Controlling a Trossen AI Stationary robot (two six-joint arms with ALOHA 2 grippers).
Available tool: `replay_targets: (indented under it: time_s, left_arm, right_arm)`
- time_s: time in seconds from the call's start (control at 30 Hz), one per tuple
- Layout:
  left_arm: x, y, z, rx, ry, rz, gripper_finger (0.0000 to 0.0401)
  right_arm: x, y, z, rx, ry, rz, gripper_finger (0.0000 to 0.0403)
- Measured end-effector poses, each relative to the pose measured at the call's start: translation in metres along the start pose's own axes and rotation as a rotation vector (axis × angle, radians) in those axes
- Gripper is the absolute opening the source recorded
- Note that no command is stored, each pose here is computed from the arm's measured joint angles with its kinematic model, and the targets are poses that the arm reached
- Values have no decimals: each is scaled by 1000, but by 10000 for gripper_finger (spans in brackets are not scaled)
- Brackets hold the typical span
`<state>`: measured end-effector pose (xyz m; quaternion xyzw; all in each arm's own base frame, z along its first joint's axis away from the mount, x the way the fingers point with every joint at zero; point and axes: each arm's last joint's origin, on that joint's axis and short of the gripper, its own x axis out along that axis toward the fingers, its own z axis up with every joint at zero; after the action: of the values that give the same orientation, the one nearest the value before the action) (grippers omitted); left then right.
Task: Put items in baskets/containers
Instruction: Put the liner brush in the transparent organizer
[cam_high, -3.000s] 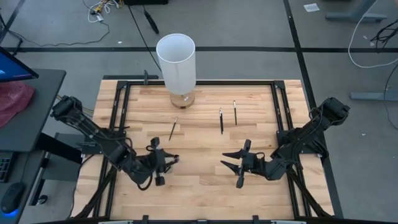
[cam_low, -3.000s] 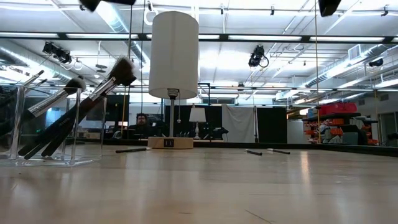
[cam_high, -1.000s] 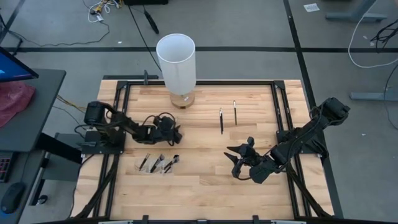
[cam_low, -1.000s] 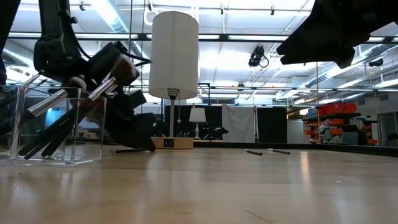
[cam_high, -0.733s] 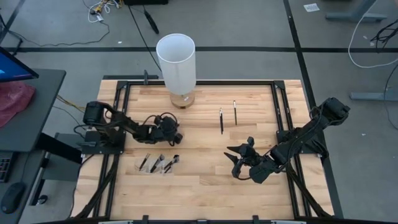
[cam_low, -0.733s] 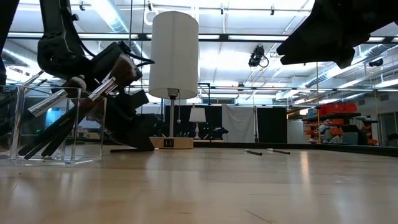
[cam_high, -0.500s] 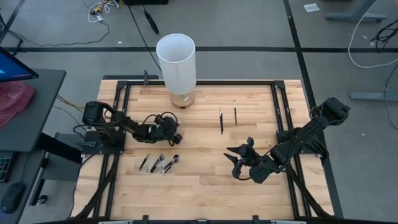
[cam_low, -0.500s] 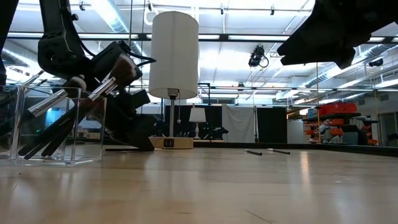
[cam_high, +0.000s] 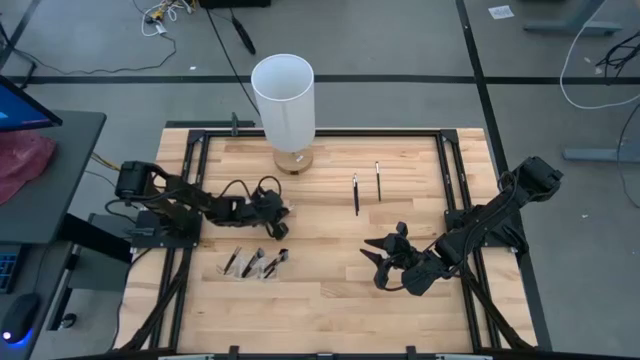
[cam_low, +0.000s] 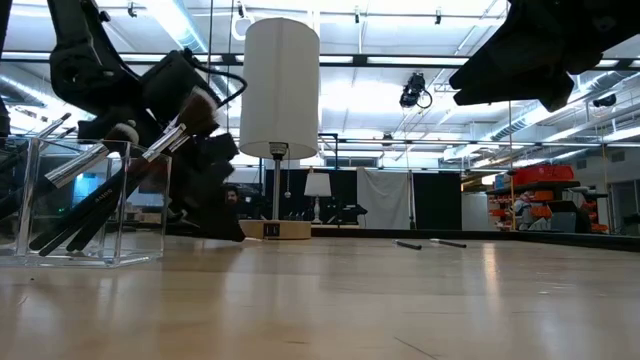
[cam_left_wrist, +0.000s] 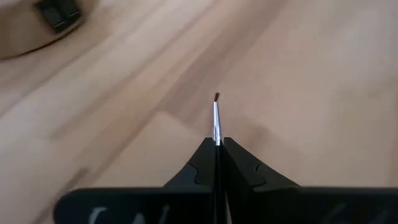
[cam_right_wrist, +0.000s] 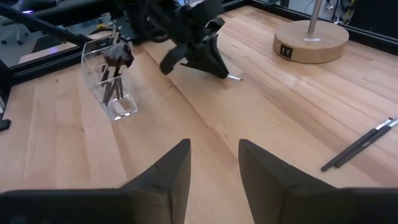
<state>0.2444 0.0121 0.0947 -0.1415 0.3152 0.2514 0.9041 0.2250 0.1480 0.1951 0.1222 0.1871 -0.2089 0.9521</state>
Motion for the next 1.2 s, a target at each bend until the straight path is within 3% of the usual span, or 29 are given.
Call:
replay_targets:
  time_s: [0.37, 0.5, 0.6, 0.7, 0.87, 1.03, 1.2]
  left_arm:
    - [-3, -15, 12, -22, -150, -100, 12]
    - [-8, -23, 24, -24, -254, -216, 12]
    - [-13, -29, 33, -23, -345, -299, 12]
    - [-18, -33, 43, -19, -435, -393, 12]
    - [-29, -41, 54, -8, -562, -525, 12]
    - [-35, -56, 61, 38, -605, -589, 12]
    - [-41, -73, 71, 96, -640, -618, 12]
  right_arm:
    - [0, 0, 0, -13, -4, 2, 139]
    - [1, 0, 0, -28, -5, -4, 139]
    - [7, 2, -5, -107, -20, -22, 139]
    - [19, 2, -17, -121, -72, -38, 139]
    - [46, -3, -26, -11, -205, 35, 139]
    - [73, -5, -13, 13, -398, 117, 139]
    - [95, -7, 1, -3, -502, 175, 139]
